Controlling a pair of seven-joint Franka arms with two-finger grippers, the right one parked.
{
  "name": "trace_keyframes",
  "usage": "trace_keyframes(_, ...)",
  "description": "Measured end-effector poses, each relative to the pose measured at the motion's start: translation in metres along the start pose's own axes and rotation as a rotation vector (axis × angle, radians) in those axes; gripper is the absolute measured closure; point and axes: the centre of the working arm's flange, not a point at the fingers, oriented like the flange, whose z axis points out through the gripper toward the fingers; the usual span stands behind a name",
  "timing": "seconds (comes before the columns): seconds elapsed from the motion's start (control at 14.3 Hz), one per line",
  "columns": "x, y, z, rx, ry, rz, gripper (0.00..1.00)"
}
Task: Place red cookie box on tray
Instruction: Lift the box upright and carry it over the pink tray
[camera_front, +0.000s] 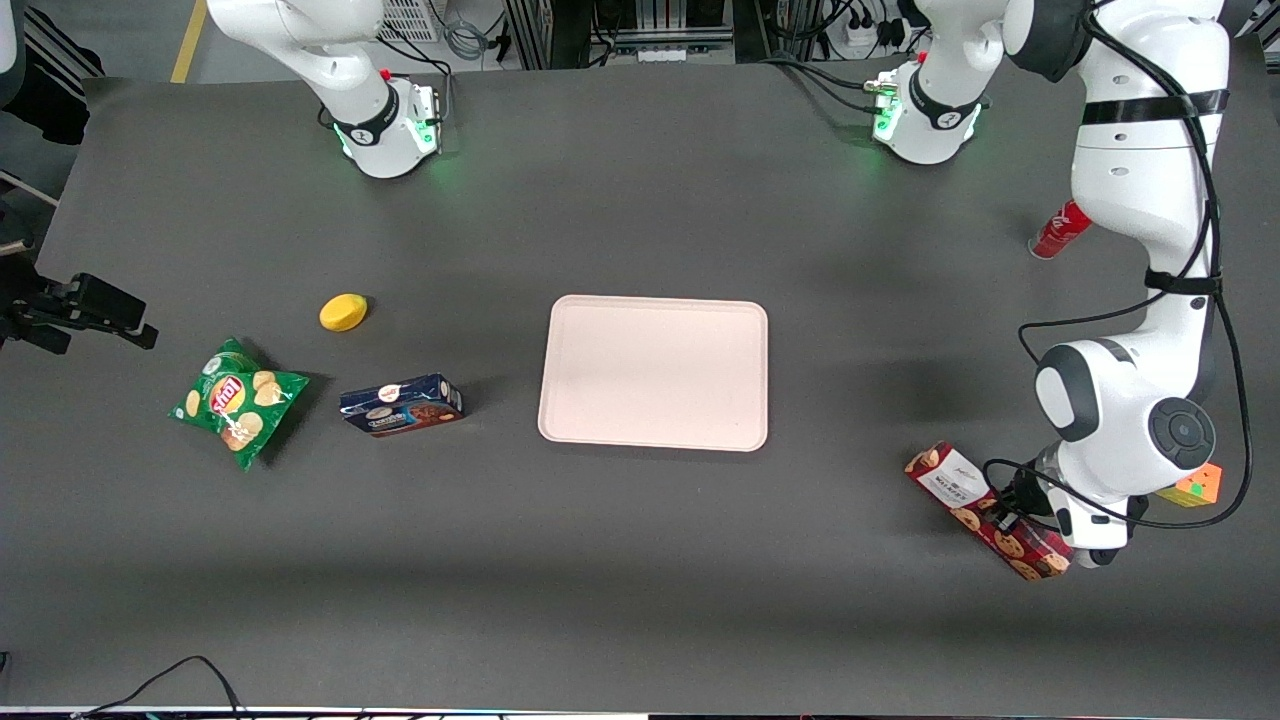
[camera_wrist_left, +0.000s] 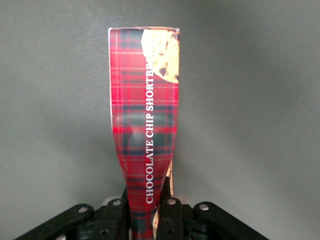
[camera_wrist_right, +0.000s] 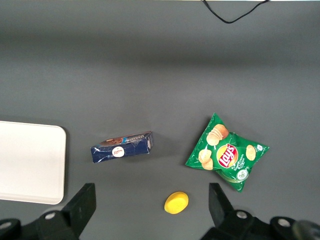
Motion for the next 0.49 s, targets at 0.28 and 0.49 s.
trace_keyframes(0.28, -0.016, 0.013, -0.020, 0.063, -0.080, 0.168, 0.81)
trace_keyframes(0.49, -0.064, 0.062, -0.083, 0.138, -0.180, 0.305, 0.81)
